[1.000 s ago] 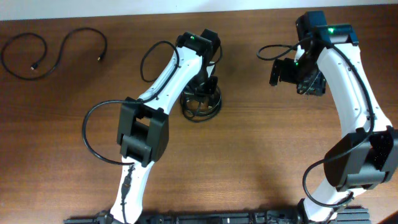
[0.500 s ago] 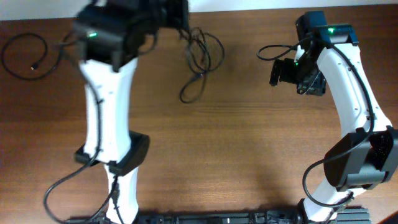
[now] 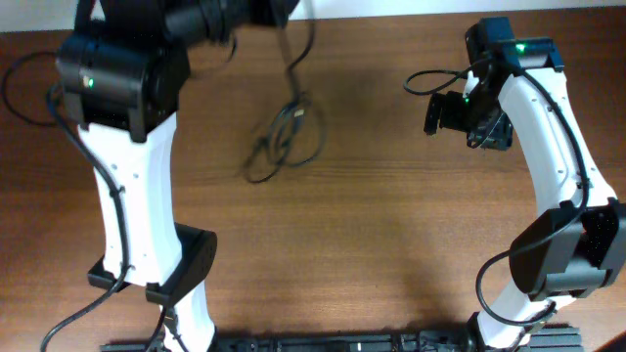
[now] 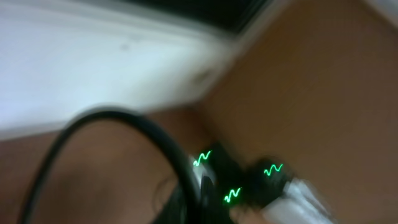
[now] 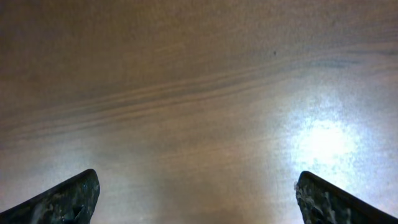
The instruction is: Untangle cables
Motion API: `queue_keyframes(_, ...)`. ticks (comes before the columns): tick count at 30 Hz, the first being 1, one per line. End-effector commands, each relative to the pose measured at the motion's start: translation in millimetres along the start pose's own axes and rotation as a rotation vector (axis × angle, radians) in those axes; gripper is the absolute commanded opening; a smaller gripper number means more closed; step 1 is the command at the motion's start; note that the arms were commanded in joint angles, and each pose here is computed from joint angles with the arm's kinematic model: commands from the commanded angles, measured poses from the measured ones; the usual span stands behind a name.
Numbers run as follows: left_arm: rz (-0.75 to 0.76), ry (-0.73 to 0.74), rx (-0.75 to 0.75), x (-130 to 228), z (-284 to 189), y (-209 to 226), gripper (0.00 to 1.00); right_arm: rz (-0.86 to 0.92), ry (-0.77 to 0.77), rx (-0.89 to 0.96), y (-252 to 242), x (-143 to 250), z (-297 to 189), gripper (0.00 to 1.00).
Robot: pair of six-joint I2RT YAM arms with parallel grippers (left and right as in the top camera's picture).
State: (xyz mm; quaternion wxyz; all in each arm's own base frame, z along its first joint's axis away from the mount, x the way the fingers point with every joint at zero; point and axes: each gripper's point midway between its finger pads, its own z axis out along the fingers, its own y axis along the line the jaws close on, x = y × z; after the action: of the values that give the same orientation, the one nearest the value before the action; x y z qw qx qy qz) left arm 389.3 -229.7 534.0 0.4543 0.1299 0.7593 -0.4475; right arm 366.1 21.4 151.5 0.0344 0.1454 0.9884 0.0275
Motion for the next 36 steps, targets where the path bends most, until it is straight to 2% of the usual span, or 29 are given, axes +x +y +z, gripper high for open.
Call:
queue_keyframes(1, -0.046, 0.030, 0.271, -10.2, -30.3, -48.0, 0.00, -0.003, -0.013, 0.009, -2.0, -0.9, -2.8, 0.99)
queue_keyframes(2, -0.134, 0.076, 0.189, 3.6, -26.2, -29.5, 0.00, -0.003, -0.013, 0.009, -2.0, -0.9, -2.8, 0.98)
queue_keyframes(3, -0.220, 0.096, 0.033, 18.1, -20.3, -1.1, 0.00, -0.003, -0.013, 0.009, -2.1, -0.9, -2.8, 0.99)
queue_keyframes(4, -0.330, 0.076, -0.196, 29.3, -19.2, 39.3, 0.00, -0.003, -0.013, 0.009, -2.0, -0.9, -2.8, 0.98)
queue_keyframes(5, -0.425, 0.047, -0.308, 32.9, -22.2, 58.8, 0.00, -0.003, -0.013, 0.009, -2.0, -0.8, -2.8, 0.98)
queue_keyframes(6, -0.618, 0.033, -0.316, 36.4, -22.9, 59.5, 0.00, -0.003, -0.013, 0.009, -2.0, -0.9, -2.8, 0.98)
queue_keyframes(7, -0.776, 0.029, -0.242, 31.4, -22.7, 45.8, 0.00, -0.003, -0.013, 0.009, -2.0, -0.8, -2.8, 0.98)
queue_keyframes(8, -0.841, 0.023, -0.154, 20.3, -23.0, 31.0, 0.00, -0.003, -0.013, 0.009, -2.0, -0.9, -2.8, 0.98)
queue_keyframes(9, -0.822, -0.003, -0.059, 1.8, -25.2, 17.0, 0.00, -0.003, -0.013, 0.009, -2.1, -0.9, -2.8, 0.98)
queue_keyframes(11, -0.806, 0.000, -0.072, 3.3, -29.6, 20.5, 0.00, -0.003, -0.013, 0.009, -2.0, -0.8, -2.8, 0.98)
queue_keyframes(12, -0.774, 0.014, -0.154, 16.5, -29.4, 33.6, 0.00, -0.003, -0.013, 0.009, -2.0, -0.9, -2.8, 0.99)
queue_keyframes(15, -0.632, 0.004, -0.629, 65.1, -34.8, 96.2, 0.00, -0.003, -0.013, 0.009, -2.0, -0.9, -2.8, 0.98)
queue_keyframes(16, -0.603, -0.005, -0.668, 68.6, -29.2, 97.3, 0.00, -0.003, -0.013, 0.009, -2.0, -0.9, -2.8, 0.99)
queue_keyframes(18, -0.513, -0.062, -0.503, 39.2, -16.2, 68.6, 0.00, -0.003, -0.013, 0.009, -2.0, -0.9, -2.8, 0.99)
queue_keyframes(19, -0.420, -0.123, -0.353, 10.1, -16.0, 38.9, 0.00, -0.003, -0.013, 0.009, -2.0, -0.9, -2.8, 0.98)
queue_keyframes(21, -0.237, -0.299, -0.158, -45.5, -42.4, -14.0, 0.00, -0.003, -0.013, 0.009, -2.0, -0.9, -2.8, 0.99)
queue_keyframes(22, -0.117, -0.351, -0.132, -58.8, -56.3, -30.6, 0.00, -0.003, -0.013, 0.009, -2.0, -0.9, -2.8, 0.98)
queue_keyframes(24, -0.026, -0.317, -0.167, -49.0, -68.0, -34.3, 0.00, -0.003, -0.013, 0.009, -2.0, -0.8, -2.8, 0.99)
queue_keyframes(27, 0.063, -0.210, -0.311, -25.0, -62.0, -2.7, 0.00, -0.003, -0.013, 0.009, -2.0, -0.9, -2.8, 0.98)
queue_keyframes(29, 0.116, -0.319, -0.493, -48.1, -71.4, 26.5, 0.00, -0.003, -0.013, 0.009, -2.0, -0.9, -2.8, 0.98)
queue_keyframes(33, 0.188, -0.567, -0.390, -99.7, -101.9, -18.7, 0.00, -0.003, -0.013, 0.009, -2.0, -0.9, -2.8, 0.98)
queue_keyframes(36, 0.188, -0.553, -0.400, -95.6, -105.3, -18.7, 0.00, -0.003, -0.013, 0.009, -2.0, -0.9, -2.8, 0.98)
